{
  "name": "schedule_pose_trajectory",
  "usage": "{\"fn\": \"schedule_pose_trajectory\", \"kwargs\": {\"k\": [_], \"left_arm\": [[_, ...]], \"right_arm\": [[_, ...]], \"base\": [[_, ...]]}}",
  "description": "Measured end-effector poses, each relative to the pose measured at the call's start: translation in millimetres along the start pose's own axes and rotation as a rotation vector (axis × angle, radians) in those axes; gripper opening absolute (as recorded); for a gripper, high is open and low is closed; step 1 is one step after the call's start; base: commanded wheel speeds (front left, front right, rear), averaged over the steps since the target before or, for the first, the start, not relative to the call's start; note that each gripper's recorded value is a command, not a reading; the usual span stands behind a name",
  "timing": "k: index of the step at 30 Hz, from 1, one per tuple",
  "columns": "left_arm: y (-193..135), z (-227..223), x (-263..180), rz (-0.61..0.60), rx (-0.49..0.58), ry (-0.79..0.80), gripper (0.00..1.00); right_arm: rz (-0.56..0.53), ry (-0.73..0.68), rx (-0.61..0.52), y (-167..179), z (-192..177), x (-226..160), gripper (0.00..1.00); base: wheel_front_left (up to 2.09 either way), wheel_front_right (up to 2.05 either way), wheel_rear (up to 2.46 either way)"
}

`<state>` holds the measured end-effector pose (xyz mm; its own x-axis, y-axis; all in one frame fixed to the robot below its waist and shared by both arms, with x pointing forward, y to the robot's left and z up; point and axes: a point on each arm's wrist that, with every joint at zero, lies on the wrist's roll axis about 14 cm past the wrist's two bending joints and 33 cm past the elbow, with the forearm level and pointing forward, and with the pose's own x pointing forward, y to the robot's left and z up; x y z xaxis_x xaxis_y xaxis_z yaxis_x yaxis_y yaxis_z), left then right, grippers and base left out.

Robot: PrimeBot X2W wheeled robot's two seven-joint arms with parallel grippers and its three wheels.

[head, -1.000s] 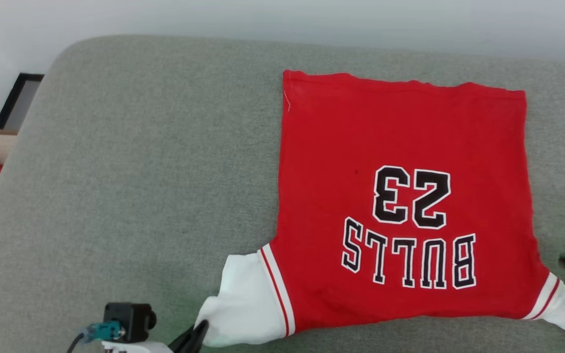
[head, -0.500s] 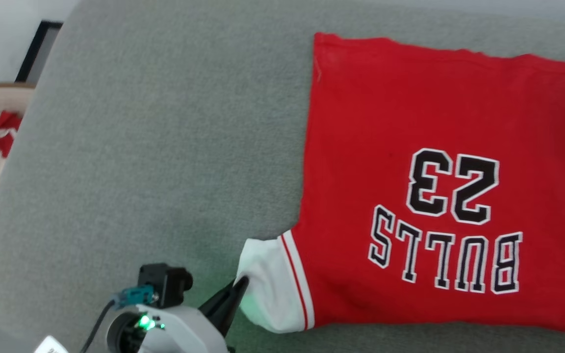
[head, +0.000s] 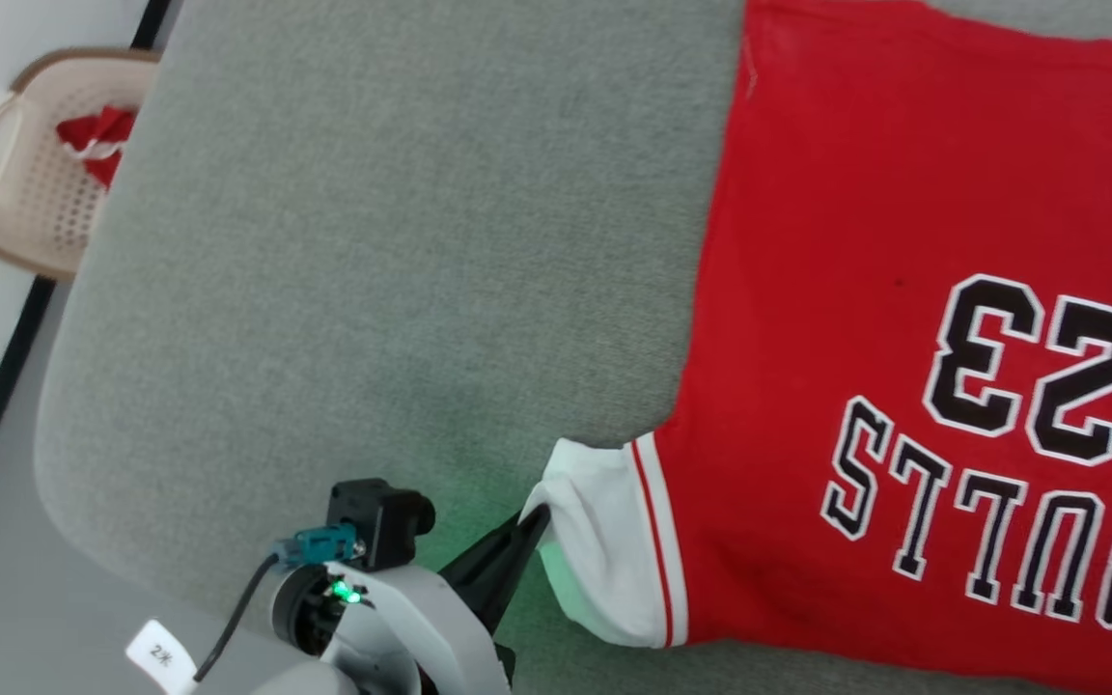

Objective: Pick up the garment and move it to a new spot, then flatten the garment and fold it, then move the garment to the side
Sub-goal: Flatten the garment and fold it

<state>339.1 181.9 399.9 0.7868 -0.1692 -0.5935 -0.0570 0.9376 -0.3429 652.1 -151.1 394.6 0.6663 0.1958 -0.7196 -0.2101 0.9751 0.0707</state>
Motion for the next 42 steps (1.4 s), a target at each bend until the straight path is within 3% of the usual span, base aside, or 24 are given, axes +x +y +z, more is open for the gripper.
{"fn": "schedule_pose_trajectory", "kwargs": {"k": [9, 10, 25, 32, 42], "left_arm": [[17, -11, 0, 0.059, -0.030, 0.023, 0.00], [18, -11, 0, 0.064, -0.031, 0.021, 0.00], [26, 6, 0, 0.064, 0.010, -0.034, 0.00], [28, 22, -7, 0.061, 0.049, -0.079, 0.00], [16, 39, -19, 0.016, 0.115, -0.119, 0.00]], "right_arm": [[-0.034, 0.164, 0.053, 0, -8, 30, 1.00], [-0.039, 0.185, 0.051, -1, -9, 31, 0.00], [-0.031, 0.147, -0.004, 9, -11, 4, 0.00], [0.001, 0.130, -0.027, 9, -25, -31, 0.00], [0.010, 0.102, -0.007, -20, -59, -97, 0.00]], "base": [[0.00, 0.00, 0.00], [0.00, 0.00, 0.00], [0.00, 0.00, 0.00], [0.00, 0.00, 0.00], [0.00, 0.00, 0.00]]}}
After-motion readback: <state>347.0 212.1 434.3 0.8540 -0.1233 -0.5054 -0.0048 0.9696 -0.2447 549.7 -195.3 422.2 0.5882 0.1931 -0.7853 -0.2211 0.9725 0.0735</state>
